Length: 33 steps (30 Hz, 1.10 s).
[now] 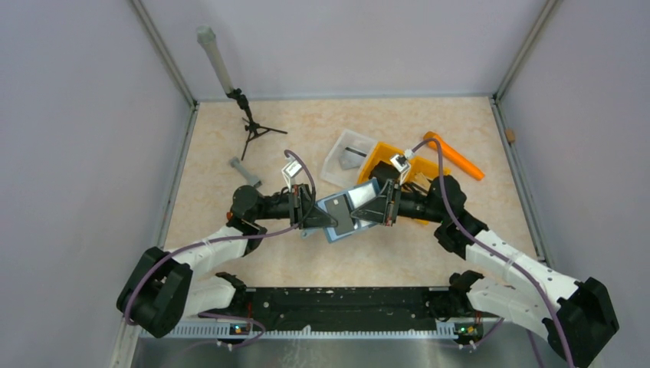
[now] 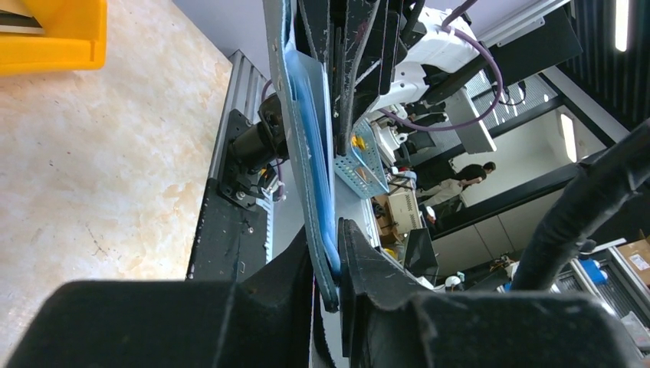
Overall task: Take the credit cards out of the card holder
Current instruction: Remove the credit card from the card holder.
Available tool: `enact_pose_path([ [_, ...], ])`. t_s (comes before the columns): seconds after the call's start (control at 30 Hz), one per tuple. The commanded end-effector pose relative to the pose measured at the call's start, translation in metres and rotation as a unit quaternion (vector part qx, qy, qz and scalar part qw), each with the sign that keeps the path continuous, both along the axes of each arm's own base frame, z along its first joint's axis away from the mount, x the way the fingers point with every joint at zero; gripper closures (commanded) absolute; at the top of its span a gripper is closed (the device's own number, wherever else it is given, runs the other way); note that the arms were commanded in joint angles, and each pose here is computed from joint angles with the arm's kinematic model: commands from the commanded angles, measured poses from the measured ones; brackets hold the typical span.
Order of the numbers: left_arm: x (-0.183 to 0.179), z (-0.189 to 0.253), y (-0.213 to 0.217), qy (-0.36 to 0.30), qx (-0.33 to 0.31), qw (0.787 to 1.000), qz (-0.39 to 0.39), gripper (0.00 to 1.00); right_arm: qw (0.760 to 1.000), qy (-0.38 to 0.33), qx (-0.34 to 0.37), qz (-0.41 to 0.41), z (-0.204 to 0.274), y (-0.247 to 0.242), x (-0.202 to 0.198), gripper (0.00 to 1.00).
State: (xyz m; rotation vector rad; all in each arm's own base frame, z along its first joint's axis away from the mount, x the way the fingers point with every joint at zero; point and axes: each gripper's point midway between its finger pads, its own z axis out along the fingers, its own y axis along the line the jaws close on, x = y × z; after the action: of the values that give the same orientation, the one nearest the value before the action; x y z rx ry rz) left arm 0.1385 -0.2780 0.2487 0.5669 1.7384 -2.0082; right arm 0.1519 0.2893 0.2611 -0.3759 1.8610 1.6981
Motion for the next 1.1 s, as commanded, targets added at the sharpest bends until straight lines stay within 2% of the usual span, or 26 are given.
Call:
enact_pose_path([
  [0.0,-0.004,0.006,0.002,-0.029,-0.016,0.999,-0.001,0.80,0.999,-0.030,0.008,-0.028,0.013,-0.006,0.006,1.00],
  [0.23,-0.004,0.006,0.003,-0.030,-0.017,0.999,-0.001,0.87,0.999,-0.031,-0.007,-0.035,0.009,-0.009,0.007,1.00],
  [0.37,-0.005,0.008,0.003,-0.034,-0.018,0.999,-0.001,0.98,0.999,-0.030,-0.010,-0.036,0.008,-0.010,0.007,1.00],
  [0.93,0.010,-0.010,0.001,-0.006,0.010,1.000,0.012,0.99,0.992,-0.042,-0.067,-0.096,-0.010,-0.047,0.033,1.00],
  [1.07,0.025,-0.028,0.001,0.026,0.045,0.998,0.037,0.99,0.988,-0.048,-0.093,-0.117,-0.013,-0.058,0.044,1.00],
])
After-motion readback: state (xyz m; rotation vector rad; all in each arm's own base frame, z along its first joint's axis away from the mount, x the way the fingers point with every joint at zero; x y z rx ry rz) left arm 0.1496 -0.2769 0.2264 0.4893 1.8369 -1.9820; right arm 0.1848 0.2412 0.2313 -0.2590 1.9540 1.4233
